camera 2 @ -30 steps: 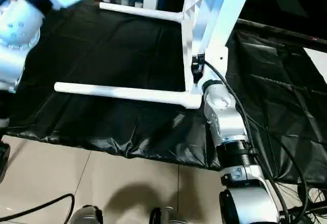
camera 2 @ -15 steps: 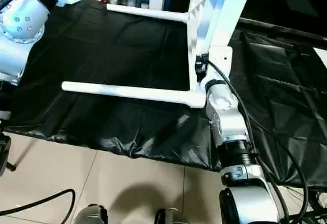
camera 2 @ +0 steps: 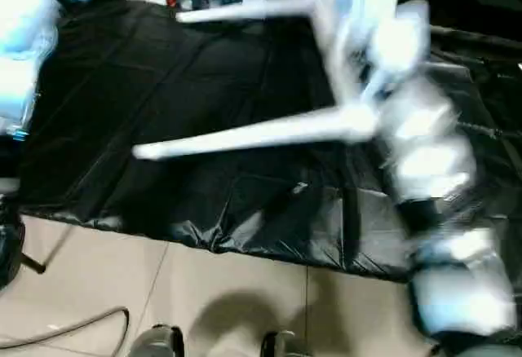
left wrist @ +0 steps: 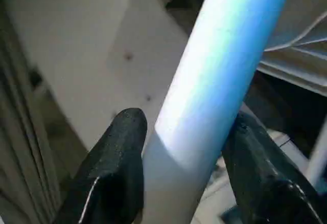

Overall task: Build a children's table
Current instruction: Flip table

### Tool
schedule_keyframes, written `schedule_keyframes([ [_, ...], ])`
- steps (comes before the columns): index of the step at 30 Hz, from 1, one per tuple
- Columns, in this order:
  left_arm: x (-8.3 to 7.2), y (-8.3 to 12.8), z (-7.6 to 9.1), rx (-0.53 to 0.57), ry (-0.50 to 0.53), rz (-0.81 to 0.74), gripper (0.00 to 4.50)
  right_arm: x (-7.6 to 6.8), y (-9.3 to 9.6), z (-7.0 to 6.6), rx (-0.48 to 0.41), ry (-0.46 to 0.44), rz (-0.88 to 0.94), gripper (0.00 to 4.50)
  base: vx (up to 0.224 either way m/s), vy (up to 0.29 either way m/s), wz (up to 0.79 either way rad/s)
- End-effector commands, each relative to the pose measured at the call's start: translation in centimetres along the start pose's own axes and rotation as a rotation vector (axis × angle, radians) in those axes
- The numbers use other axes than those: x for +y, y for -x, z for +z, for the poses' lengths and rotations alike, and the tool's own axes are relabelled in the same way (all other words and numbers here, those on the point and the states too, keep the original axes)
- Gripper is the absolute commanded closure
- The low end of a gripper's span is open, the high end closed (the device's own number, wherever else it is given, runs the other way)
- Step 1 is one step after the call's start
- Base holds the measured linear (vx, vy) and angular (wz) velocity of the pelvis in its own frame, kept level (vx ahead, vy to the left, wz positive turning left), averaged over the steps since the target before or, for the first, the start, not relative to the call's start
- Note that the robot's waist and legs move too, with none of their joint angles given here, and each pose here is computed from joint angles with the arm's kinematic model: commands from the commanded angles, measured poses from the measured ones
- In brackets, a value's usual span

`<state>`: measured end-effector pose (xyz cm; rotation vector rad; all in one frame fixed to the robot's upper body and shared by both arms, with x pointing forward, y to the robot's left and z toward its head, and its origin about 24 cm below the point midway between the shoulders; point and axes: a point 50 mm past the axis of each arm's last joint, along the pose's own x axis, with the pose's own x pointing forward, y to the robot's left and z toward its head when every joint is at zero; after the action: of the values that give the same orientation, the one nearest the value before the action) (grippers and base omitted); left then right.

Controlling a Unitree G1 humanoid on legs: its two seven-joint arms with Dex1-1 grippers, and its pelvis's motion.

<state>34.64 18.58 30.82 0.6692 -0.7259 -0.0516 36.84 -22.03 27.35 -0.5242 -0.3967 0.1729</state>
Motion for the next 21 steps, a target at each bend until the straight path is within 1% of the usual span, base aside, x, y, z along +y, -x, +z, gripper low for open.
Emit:
schedule_keyframes([
  [1, 1.8, 1.7, -2.3, 0.109, 0.183, 0.150, 2.29, -1.0, 0.1, 1.6, -0.063, 0.064, 0.066, 2.51, 0.000, 0.000, 0.00],
  [2, 1.4, 2.7, -3.0, 0.143, 0.223, 0.157, 2.31, -2.0, 0.0, 2.3, -0.071, 0.094, 0.055, 2.53, 0.000, 0.000, 0.00],
  [3, 0.5, 4.2, -3.8, 0.188, 0.282, 0.157, 2.31, -3.3, -0.2, 3.3, -0.083, 0.126, 0.040, 2.53, 0.000, 0.000, 0.00],
  [4, -1.2, 5.7, -4.5, 0.237, 0.322, 0.125, 2.32, -4.1, -0.4, 4.3, -0.098, 0.150, 0.032, 2.54, 0.000, 0.000, 0.00],
  [5, -1.2, 5.7, -4.5, 0.237, 0.322, 0.125, 2.34, -4.1, -0.4, 4.3, -0.098, 0.150, 0.032, 2.55, 0.000, 0.000, 0.00],
  [7, -3.5, 7.6, -5.3, 0.302, 0.372, 0.079, 2.37, -5.0, -0.8, 5.5, -0.119, 0.179, 0.026, 2.56, 0.000, 0.000, 0.00],
  [8, -3.5, 7.6, -5.3, 0.302, 0.372, 0.079, 2.42, -5.0, -0.8, 5.5, -0.119, 0.179, 0.026, 2.57, 0.000, 0.000, 0.00],
  [9, -4.4, 8.2, -5.4, 0.324, 0.384, 0.058, 2.45, -5.2, -1.1, 5.9, -0.124, 0.185, 0.028, 2.57, 0.000, 0.000, 0.00],
  [10, -4.9, 8.5, -5.4, 0.335, 0.390, 0.049, 2.48, -5.2, -1.2, 6.1, -0.125, 0.188, 0.029, 2.57, 0.000, 0.000, 0.00],
  [11, -4.9, 8.5, -5.4, 0.335, 0.390, 0.049, 2.48, -5.2, -1.2, 6.1, -0.125, 0.188, 0.029, 2.57, 0.000, 0.000, 0.00],
  [12, -5.5, 8.7, -5.3, 0.344, 0.403, 0.038, 2.53, -5.2, -1.4, 6.2, -0.124, 0.190, 0.040, 2.57, 0.000, 0.000, 0.00],
  [13, -5.9, 8.6, -5.1, 0.345, 0.396, 0.017, 2.54, -4.7, -1.7, 6.2, -0.121, 0.186, 0.069, 2.57, 0.000, 0.000, 0.00],
  [14, -6.3, 8.6, -4.9, 0.342, 0.392, -0.005, 2.55, -4.1, -2.0, 6.0, -0.118, 0.182, 0.102, 2.23, 0.000, 0.000, 0.00],
  [15, -6.4, 8.6, -4.8, 0.343, 0.393, -0.012, 2.55, -3.9, -2.1, 6.0, -0.117, 0.181, 0.115, 2.23, 0.000, 0.000, 0.00],
  [16, -6.4, 8.5, -4.5, 0.337, 0.385, -0.022, 2.57, -3.4, -2.2, 5.8, -0.115, 0.183, 0.146, 2.03, 0.000, 0.000, 0.00],
  [17, -6.4, 8.5, -4.3, 0.336, 0.383, -0.024, 2.59, -3.2, -2.2, 5.7, -0.114, 0.184, 0.158, 1.86, 0.000, 0.000, 0.00],
  [19, -6.3, 8.4, -4.0, 0.327, 0.369, -0.037, 2.64, -2.7, -2.3, 5.5, -0.112, 0.188, 0.200, 1.77, 0.000, 0.000, 0.00],
  [20, -6.2, 8.3, -3.9, 0.319, 0.363, -0.046, 2.67, -2.5, -2.2, 5.4, -0.113, 0.194, 0.218, 1.55, 0.000, 0.000, 0.00],
  [21, -6.2, 8.3, -3.8, 0.317, 0.363, -0.048, 2.67, -2.5, -2.2, 5.3, -0.114, 0.197, 0.221, 1.55, 0.000, 0.000, 0.00],
])
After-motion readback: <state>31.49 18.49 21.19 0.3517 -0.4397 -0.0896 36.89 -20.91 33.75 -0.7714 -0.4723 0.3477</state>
